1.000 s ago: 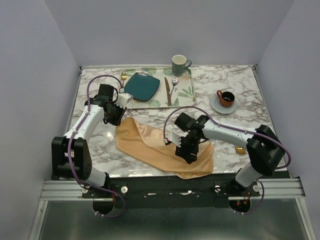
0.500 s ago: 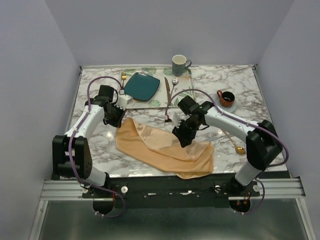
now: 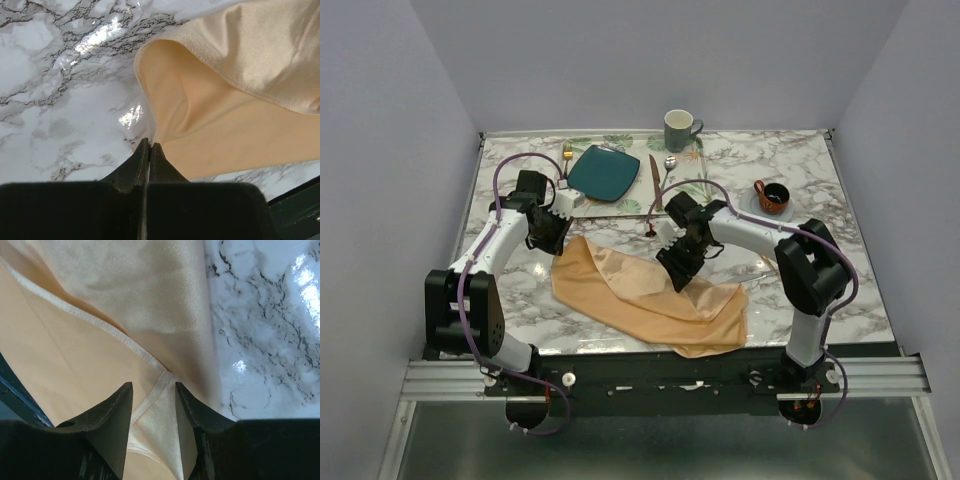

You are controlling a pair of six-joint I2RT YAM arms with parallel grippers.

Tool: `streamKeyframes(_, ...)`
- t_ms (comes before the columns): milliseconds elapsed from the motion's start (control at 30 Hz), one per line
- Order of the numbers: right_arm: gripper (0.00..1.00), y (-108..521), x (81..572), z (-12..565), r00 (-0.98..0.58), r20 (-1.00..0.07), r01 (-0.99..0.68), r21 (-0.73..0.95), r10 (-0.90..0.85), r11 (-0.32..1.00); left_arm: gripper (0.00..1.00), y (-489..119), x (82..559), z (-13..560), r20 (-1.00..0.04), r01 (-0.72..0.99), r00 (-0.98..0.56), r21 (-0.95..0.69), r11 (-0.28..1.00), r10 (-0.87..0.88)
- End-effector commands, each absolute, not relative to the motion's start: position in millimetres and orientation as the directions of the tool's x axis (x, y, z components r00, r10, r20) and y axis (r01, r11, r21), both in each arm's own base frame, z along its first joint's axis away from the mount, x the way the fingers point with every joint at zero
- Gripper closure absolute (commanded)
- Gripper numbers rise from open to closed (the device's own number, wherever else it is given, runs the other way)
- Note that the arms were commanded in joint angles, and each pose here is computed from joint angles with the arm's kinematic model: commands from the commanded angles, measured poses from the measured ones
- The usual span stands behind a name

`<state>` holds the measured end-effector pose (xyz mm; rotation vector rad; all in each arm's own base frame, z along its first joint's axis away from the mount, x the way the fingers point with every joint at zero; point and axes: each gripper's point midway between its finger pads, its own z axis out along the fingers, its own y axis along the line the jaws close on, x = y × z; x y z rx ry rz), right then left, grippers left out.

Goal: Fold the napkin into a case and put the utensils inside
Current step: Flatten out the crumpled napkin at the center of the board.

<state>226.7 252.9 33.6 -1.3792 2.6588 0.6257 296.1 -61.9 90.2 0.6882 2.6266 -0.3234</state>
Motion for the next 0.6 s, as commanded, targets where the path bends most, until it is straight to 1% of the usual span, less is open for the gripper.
streamKeyframes(0, 0.52, 261, 239, 25, -0.629, -0.25, -0.772, 0.312, -0.736, 0.554, 1.0, -66, 297, 90, -0.45, 0.508, -0.799, -0.147, 0.849, 0.4)
streamKeyframes(133, 0.5, 258, 240, 14, -0.637, -0.224, -0.766, 0.297, -0.738, 0.571, 1.0, -65, 298, 90, -0.45, 0.506, -0.8, -0.149, 0.85, 0.397)
streamKeyframes(233, 0.51, 255, 236, 9, -0.643, -0.205, -0.759, 0.306, -0.738, 0.575, 1.0, -65, 298, 90, -0.451, 0.505, -0.8, -0.149, 0.85, 0.396)
streamKeyframes(333, 0.6, 254, 232, 7, -0.645, -0.199, -0.755, 0.316, -0.738, 0.575, 1.0, -66, 299, 89, -0.451, 0.504, -0.8, -0.149, 0.851, 0.395)
streamKeyframes(367, 0.66, 255, 230, 9, -0.646, -0.204, -0.754, 0.324, -0.736, 0.572, 1.0, -66, 300, 89, -0.451, 0.503, -0.801, -0.15, 0.851, 0.393)
streamKeyframes(433, 0.73, 256, 229, 12, -0.65, -0.208, -0.75, 0.332, -0.731, 0.572, 1.0, -65, 300, 89, -0.452, 0.5, -0.802, -0.148, 0.854, 0.391)
streamKeyframes(467, 0.79, 255, 228, 13, -0.65, -0.21, -0.75, 0.332, -0.731, 0.572, 1.0, -65, 301, 90, -0.454, 0.496, -0.802, -0.148, 0.855, 0.387)
streamKeyframes(533, 0.86, 256, 228, 19, -0.648, -0.226, -0.753, 0.33, -0.727, 0.569, 1.0, -65, 301, 90, -0.454, 0.496, -0.803, -0.15, 0.856, 0.386)
streamKeyframes(567, 0.93, 255, 228, 20, -0.647, -0.228, -0.755, 0.326, -0.727, 0.569, 1.0, -65, 301, 90, -0.454, 0.494, -0.804, -0.15, 0.856, 0.384)
